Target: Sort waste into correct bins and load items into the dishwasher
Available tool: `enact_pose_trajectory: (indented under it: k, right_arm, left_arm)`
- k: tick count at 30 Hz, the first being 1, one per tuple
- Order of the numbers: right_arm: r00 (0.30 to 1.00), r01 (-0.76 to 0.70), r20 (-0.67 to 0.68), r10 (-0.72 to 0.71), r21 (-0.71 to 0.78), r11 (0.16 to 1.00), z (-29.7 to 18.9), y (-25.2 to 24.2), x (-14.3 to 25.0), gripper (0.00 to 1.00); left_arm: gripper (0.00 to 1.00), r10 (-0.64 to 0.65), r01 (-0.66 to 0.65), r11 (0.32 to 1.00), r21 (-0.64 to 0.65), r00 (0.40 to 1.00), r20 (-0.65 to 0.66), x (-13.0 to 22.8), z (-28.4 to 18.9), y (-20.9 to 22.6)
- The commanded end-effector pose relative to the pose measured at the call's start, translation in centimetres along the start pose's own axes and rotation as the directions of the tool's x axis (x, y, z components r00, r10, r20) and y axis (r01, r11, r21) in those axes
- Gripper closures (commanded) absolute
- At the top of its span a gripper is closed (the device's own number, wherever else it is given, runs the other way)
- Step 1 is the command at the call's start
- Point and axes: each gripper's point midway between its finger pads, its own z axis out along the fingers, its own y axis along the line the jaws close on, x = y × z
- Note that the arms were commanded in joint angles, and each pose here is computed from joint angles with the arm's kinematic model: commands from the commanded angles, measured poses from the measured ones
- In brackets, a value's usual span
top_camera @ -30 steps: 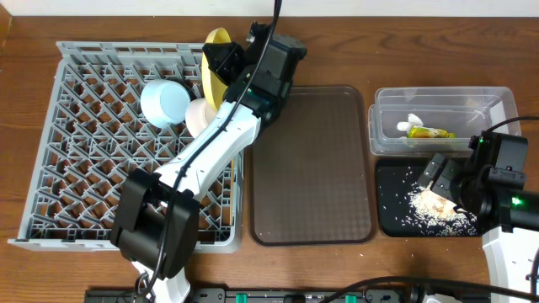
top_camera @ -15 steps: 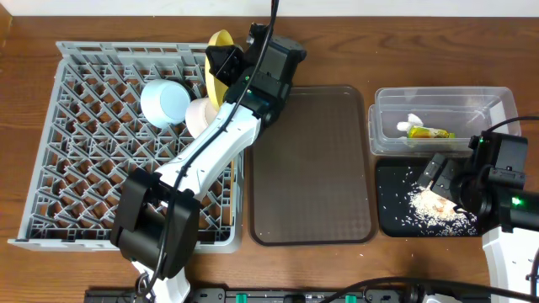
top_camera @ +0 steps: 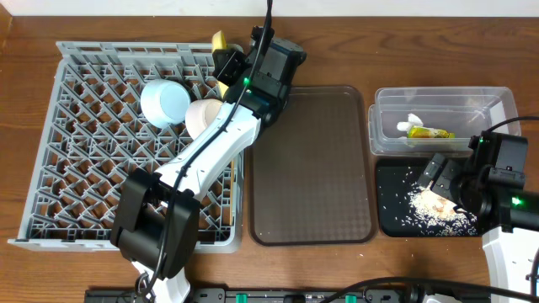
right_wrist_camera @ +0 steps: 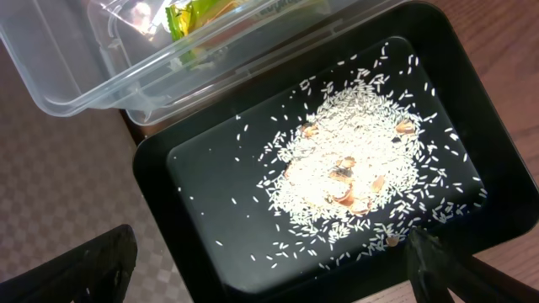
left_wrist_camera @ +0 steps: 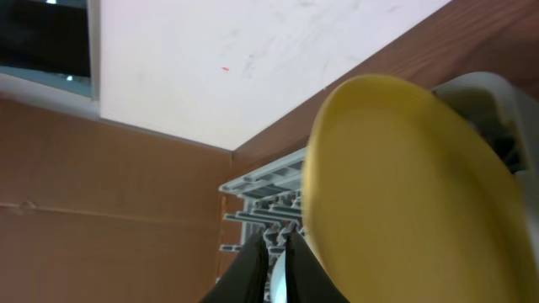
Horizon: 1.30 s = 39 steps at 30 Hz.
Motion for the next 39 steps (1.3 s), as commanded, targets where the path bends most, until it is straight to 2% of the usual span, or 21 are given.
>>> enact_pose_trajectory:
  k: [1,4,5,7,8,10,13,15,17,19,21,23,25,27,39]
  right_arm:
    - [1.000,-0.012,0.012,0.012,0.003,1.000,-0.3,-0.1,-0.3,0.01]
    - [1.000,-0.012,0.012,0.012,0.003,1.000,-0.3,-0.1,-0.3,0.01]
    - [1.000,-0.011,0.012,0.011,0.003,1.000,-0.3,-0.1,-0.3,0.01]
    - [1.000,-0.012,0.012,0.012,0.003,1.000,-0.3,-0.1,-0.3,0.01]
    - [1.000,-0.011,0.012,0.011,0.002,1.000,-0.3,-0.1,-0.3,0.01]
    - [1.000,-0.012,0.012,0.012,0.003,1.000,-0.3,-0.1,-0.3,0.01]
    - [1.000,-0.012,0.012,0.012,0.003,1.000,-0.3,-0.1,-0.3,0.01]
    - [1.000,-0.012,0.013,0.012,0.002,1.000,-0.3,-0.1,-0.3,0.01]
    - [1.000,-0.011,0.012,0.011,0.002,1.000,-0.3,-0.1,-0.3,0.01]
    - [1.000,-0.012,0.013,0.012,0.002,1.000,-0.3,-0.1,-0.3,0.01]
    - [1.000,-0.012,0.012,0.012,0.003,1.000,-0.3,-0.1,-0.3,0.01]
    - [1.000,-0.011,0.012,0.011,0.002,1.000,-0.3,-0.1,-0.3,0.01]
    - [1.000,-0.011,0.012,0.011,0.002,1.000,-0.3,-0.1,-0.3,0.01]
    - [1.000,-0.011,0.012,0.011,0.003,1.000,-0.3,-0.1,-0.3,0.01]
    - [1.000,-0.012,0.012,0.012,0.003,1.000,-0.3,-0.1,-0.3,0.01]
  left_arm:
    - [0.87,-0.032,0.031,0.999,0.038,0.999,0.018,-0.3,-0.2,-0.4]
    - [0.71,-0.022,0.022,1.000,0.004,1.000,0.017,-0.4,-0.1,0.3]
    - [0.63,-0.035,0.035,0.998,-0.046,0.999,0.016,-0.6,-0.1,1.3]
    - [0.43,-0.099,0.101,0.985,-0.138,0.995,0.020,-1.0,-0.3,3.6]
    - [0.39,-0.129,0.132,0.979,-0.155,0.991,0.031,-1.3,-0.6,4.5]
    - [0.33,-0.173,0.181,0.974,-0.134,0.983,0.067,-2.0,-1.6,5.6]
    - [0.18,-0.243,0.250,0.967,-0.038,0.961,0.133,-3.0,-4.2,6.5]
    - [0.15,-0.312,0.299,0.949,0.097,0.935,0.168,-3.4,-6.7,6.4]
    - [0.15,-0.385,0.328,0.900,0.285,0.906,0.173,-3.6,-9.3,5.5]
    - [0.15,-0.476,0.363,0.795,0.485,0.870,0.129,-3.4,-11.9,4.5]
    - [0.15,-0.528,0.359,0.653,0.666,0.847,0.061,-3.2,-14.8,3.4]
    - [0.15,-0.536,0.326,0.518,0.791,0.844,0.004,-2.9,-17.5,2.5]
    - [0.11,-0.514,0.274,0.435,0.858,0.857,-0.013,-2.4,-19.6,2.0]
    - [0.11,-0.496,0.260,0.415,0.872,0.868,-0.023,-1.8,-20.3,1.8]
    - [0.09,-0.390,0.256,0.432,0.865,0.918,-0.077,1.0,-20.0,0.4]
